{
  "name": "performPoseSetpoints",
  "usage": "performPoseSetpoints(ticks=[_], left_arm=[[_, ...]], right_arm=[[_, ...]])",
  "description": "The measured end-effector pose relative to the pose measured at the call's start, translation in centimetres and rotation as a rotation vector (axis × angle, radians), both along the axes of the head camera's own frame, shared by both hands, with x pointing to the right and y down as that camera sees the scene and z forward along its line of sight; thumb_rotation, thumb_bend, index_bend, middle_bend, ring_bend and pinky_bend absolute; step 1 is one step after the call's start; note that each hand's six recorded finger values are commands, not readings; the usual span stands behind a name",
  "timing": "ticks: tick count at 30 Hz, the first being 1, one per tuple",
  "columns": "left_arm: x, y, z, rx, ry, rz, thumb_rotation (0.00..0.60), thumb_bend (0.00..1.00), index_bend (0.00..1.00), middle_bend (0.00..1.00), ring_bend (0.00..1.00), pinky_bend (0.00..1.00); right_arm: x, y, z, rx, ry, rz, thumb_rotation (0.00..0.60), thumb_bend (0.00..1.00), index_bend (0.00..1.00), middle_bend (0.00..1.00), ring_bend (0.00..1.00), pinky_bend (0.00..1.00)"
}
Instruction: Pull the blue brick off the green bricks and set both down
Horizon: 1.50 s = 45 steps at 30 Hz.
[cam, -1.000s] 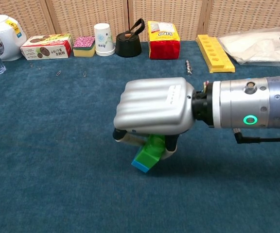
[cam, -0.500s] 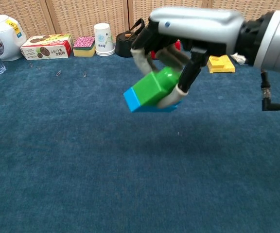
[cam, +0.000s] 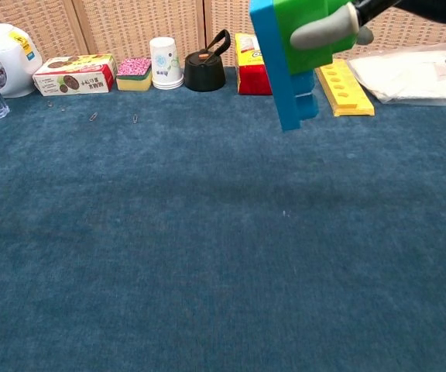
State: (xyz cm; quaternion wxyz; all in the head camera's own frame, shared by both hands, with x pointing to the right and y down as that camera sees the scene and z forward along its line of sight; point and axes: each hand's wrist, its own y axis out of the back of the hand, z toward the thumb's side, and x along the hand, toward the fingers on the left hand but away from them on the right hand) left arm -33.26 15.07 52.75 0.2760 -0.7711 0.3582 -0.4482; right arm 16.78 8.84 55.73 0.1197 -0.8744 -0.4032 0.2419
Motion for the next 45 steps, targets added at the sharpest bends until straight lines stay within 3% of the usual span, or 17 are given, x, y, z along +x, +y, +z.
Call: performPoseSetpoints(ticks=[10, 17, 23, 29, 45], left_arm=[[5.2, -0.9, 2.2, -0.057, 0.244, -0.030, 0.559, 0.20, 0.28, 0.35, 0.30, 0.38], [8.4, -1.9, 4.6, -0.108, 0.474, -0.131, 0.563, 0.21, 0.28, 0.35, 0.30, 0.38], [11.1, -2.8, 6.1, -0.166, 0.619, -0.185, 0.558, 0.21, 0.28, 0.35, 0.30, 0.38], [13.2, -2.9, 7.3, -0.238, 0.705, -0.193, 0.559, 0.18, 0.28, 0.35, 0.29, 0.38], [19.0, -2.3, 8.6, -0.453, 0.903, -0.172, 0.562, 0.15, 0.28, 0.35, 0.28, 0.38]], right_arm=[[1.4, -1.0, -0.6, -0.133, -0.143, 0.158, 0.600, 0.10, 0.78, 0.72, 0.78, 0.79], [1.1, -1.3, -1.0, -0.189, -0.217, 0.198, 0.600, 0.10, 0.78, 0.72, 0.78, 0.79], [0.5, -1.3, -1.1, -0.248, -0.296, 0.231, 0.600, 0.10, 0.78, 0.72, 0.78, 0.79], [-0.1, -1.2, -1.0, -0.267, -0.338, 0.249, 0.600, 0.10, 0.78, 0.72, 0.78, 0.79], [-3.7, -0.3, -0.8, -0.213, -0.378, 0.227, 0.600, 0.10, 0.78, 0.73, 0.78, 0.79]])
